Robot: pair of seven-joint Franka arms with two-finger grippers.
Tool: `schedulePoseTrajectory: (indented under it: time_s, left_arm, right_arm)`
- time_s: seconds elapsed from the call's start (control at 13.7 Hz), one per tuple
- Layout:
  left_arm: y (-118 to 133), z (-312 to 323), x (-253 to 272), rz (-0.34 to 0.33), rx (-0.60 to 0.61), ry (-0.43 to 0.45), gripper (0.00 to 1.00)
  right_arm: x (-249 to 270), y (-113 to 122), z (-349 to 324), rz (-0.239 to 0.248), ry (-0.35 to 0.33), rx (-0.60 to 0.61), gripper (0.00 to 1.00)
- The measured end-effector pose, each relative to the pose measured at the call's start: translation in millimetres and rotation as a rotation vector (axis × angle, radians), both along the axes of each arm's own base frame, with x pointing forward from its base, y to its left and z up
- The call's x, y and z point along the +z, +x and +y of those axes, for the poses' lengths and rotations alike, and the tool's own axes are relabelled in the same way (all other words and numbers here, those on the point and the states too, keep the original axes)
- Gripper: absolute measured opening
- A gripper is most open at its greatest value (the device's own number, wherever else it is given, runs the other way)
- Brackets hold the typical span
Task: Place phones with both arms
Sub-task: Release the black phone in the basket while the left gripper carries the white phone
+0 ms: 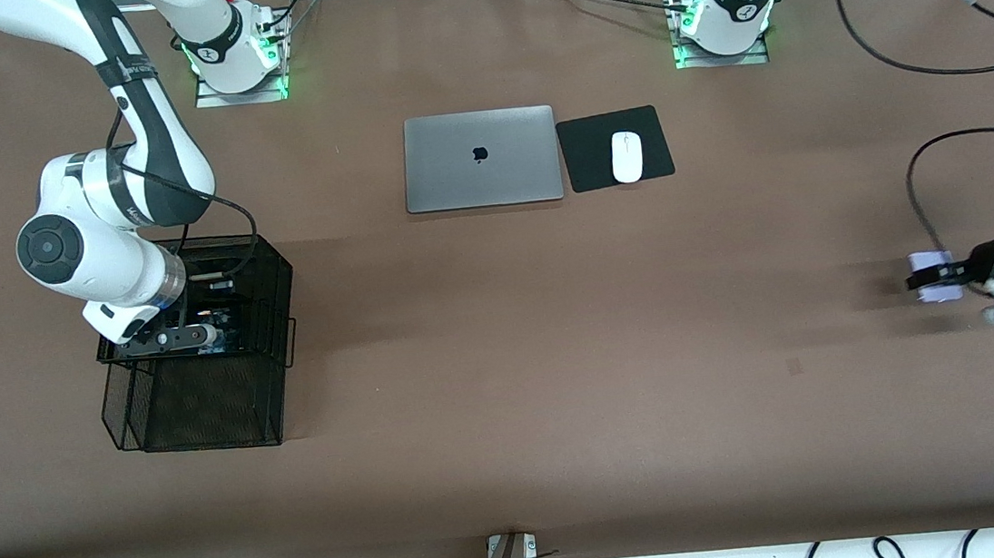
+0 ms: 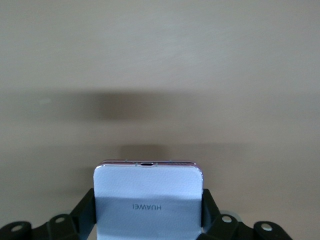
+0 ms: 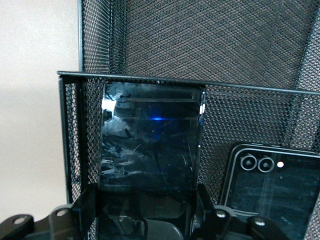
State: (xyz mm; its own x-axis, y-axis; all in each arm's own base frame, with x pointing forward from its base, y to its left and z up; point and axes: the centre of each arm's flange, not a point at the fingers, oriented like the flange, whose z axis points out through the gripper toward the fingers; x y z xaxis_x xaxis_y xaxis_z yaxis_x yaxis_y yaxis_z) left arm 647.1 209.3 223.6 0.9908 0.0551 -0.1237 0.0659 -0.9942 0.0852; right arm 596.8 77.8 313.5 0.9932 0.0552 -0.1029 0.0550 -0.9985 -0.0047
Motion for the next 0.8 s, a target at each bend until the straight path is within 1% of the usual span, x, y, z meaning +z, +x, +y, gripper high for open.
schedulePoseTrajectory:
  time_s: [0.07,0.15,0.29,0.44,0.58,0.8]
  left_arm:
    - [10,-34,-1,0.008,0.019,0.007,0.85]
    - [19,-73,-1,0.015,0.032,0.015,0.85]
    - [30,-152,-2,0.025,0.047,0.033,0.85]
    - [32,-224,-2,0.036,0.065,0.051,0.85]
    - [25,-297,-3,0.052,0.098,0.075,0.85]
    - [5,-398,-2,0.052,0.121,0.104,0.85]
  right_arm:
    - [2,1,0,-0.007,0.001,0.000,0.89]
    - [5,3,0,-0.014,0.002,0.000,0.99]
    - [13,5,1,-0.025,0.005,0.001,1.00]
    - [32,11,3,-0.023,0.008,0.004,1.00]
    - [68,22,10,-0.016,0.021,0.008,1.00]
    - [118,34,25,-0.037,0.101,-0.011,1.00]
